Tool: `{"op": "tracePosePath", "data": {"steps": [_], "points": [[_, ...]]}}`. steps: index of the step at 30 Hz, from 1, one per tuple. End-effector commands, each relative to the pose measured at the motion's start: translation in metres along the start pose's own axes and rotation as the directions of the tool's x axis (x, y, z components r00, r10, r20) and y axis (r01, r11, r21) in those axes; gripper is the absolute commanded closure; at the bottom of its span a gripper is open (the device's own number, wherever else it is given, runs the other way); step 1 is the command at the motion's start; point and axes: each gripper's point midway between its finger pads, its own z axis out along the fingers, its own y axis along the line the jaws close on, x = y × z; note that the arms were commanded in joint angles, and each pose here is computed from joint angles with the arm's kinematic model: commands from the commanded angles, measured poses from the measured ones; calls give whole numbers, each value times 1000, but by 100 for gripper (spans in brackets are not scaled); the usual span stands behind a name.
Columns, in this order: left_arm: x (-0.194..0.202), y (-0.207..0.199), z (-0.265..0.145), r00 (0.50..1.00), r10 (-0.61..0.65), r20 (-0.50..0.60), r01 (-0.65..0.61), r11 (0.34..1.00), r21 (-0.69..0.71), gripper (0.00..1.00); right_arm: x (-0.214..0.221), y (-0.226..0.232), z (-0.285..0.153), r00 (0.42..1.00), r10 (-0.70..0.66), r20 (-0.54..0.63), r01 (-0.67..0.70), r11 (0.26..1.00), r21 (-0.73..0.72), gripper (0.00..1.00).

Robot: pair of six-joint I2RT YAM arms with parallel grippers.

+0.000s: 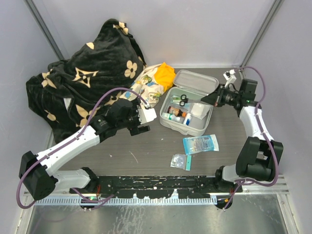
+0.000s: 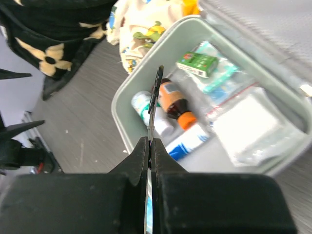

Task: Organize the medicine kit
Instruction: Place the scissors in the medicine box.

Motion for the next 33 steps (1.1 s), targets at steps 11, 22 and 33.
{"op": "tracePosePath", "data": {"steps": [11,22,33], "points": [[-7,9,2,999,-11,39,13,999,-47,2,-3,0,5,996,61,66,-62,998,25,99],[-3,8,4,1000,-19,20,20,999,-49,2,7,-13,49,970,200,137,-207,977,39,99],[-1,6,7,1000,-20,12,21,999,-41,2,30,-35,73,937,322,133,-327,945,11,99]]}}
